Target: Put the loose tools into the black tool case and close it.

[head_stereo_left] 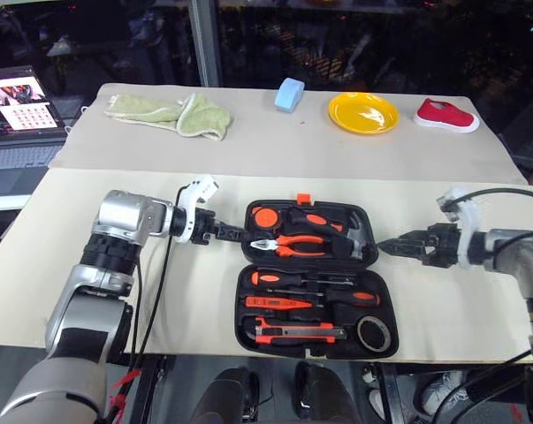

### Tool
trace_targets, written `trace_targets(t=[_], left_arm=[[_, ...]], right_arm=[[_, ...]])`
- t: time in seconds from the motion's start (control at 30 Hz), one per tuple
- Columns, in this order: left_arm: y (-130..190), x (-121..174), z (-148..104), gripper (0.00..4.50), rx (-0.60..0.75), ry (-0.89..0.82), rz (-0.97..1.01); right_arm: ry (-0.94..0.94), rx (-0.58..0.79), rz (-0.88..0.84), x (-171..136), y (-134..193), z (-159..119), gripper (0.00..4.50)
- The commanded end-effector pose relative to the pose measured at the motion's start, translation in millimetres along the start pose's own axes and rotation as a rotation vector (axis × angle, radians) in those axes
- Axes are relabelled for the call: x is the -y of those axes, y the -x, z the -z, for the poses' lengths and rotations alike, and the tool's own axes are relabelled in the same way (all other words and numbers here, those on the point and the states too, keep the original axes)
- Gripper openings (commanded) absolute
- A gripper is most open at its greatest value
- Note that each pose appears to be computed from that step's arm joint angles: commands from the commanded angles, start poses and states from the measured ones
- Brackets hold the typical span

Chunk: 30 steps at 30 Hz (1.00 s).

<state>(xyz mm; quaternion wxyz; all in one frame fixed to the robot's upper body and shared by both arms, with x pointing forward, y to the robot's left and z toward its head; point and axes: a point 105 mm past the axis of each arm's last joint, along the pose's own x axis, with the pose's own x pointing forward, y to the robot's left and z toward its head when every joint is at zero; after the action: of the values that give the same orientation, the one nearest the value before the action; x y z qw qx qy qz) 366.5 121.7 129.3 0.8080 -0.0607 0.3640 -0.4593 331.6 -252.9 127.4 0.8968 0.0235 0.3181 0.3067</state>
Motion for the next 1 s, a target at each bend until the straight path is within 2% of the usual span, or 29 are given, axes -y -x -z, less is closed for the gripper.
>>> trace_targets(t=[0.03, 0.13, 0.2, 0.27, 0.3, 0.33, 0.37, 0.4, 0.5, 0.53, 0.57, 0.67, 0.77, 0.8, 1.0], left_arm=[[-7, 9, -3, 4.50, -0.009, -0.023, 0.039], [-9, 11, -1, 4.50, -0.019, -0.030, 0.044], [-10, 12, 0, 3.96, -0.022, -0.028, 0.052], [-10, 14, 1, 3.65, -0.026, -0.034, 0.060], [-10, 15, 1, 3.10, -0.029, -0.038, 0.064], [-10, 16, 2, 3.05, -0.033, -0.041, 0.067], [-10, 17, 3, 2.68, -0.035, -0.043, 0.070], [-11, 17, 3, 2.36, -0.037, -0.044, 0.072], [-12, 19, 4, 1.52, -0.039, -0.045, 0.074], [-12, 19, 3, 1.06, -0.038, -0.044, 0.074], [-12, 19, 3, 0.84, -0.037, -0.045, 0.074], [-12, 20, 2, 0.02, -0.035, -0.048, 0.075], [-12, 21, 2, 0.00, -0.033, -0.048, 0.078], [-12, 21, 2, 0.00, -0.033, -0.048, 0.079], [-12, 22, 1, 0.00, -0.023, -0.050, 0.084]], right_arm=[[0.015, -0.010, 0.008, -2, 1, -7, 4.41], [0.006, -0.010, -0.016, -9, -2, -11, 4.41], [0.011, -0.009, -0.038, -16, -5, -15, 4.50], [0.003, -0.006, -0.050, -20, -8, -19, 4.50], [0.000, -0.006, -0.053, -21, -9, -19, 4.50], [-0.004, -0.006, -0.052, -21, -11, -20, 4.50], [-0.008, -0.005, -0.050, -21, -12, -21, 4.01], [-0.011, -0.005, -0.049, -20, -13, -21, 3.87], [-0.013, -0.012, -0.052, -21, -14, -20, 2.93], [-0.012, -0.014, -0.056, -21, -13, -20, 2.45], [-0.009, -0.017, -0.060, -22, -14, -19, 2.23], [0.000, -0.022, -0.067, -23, -14, -19, 1.18], [0.023, -0.034, -0.069, -24, -15, -17, 0.23], [0.026, -0.036, -0.075, -25, -15, -17, 0.03], [0.038, -0.031, -0.082, -27, -12, -19, 0.03]])
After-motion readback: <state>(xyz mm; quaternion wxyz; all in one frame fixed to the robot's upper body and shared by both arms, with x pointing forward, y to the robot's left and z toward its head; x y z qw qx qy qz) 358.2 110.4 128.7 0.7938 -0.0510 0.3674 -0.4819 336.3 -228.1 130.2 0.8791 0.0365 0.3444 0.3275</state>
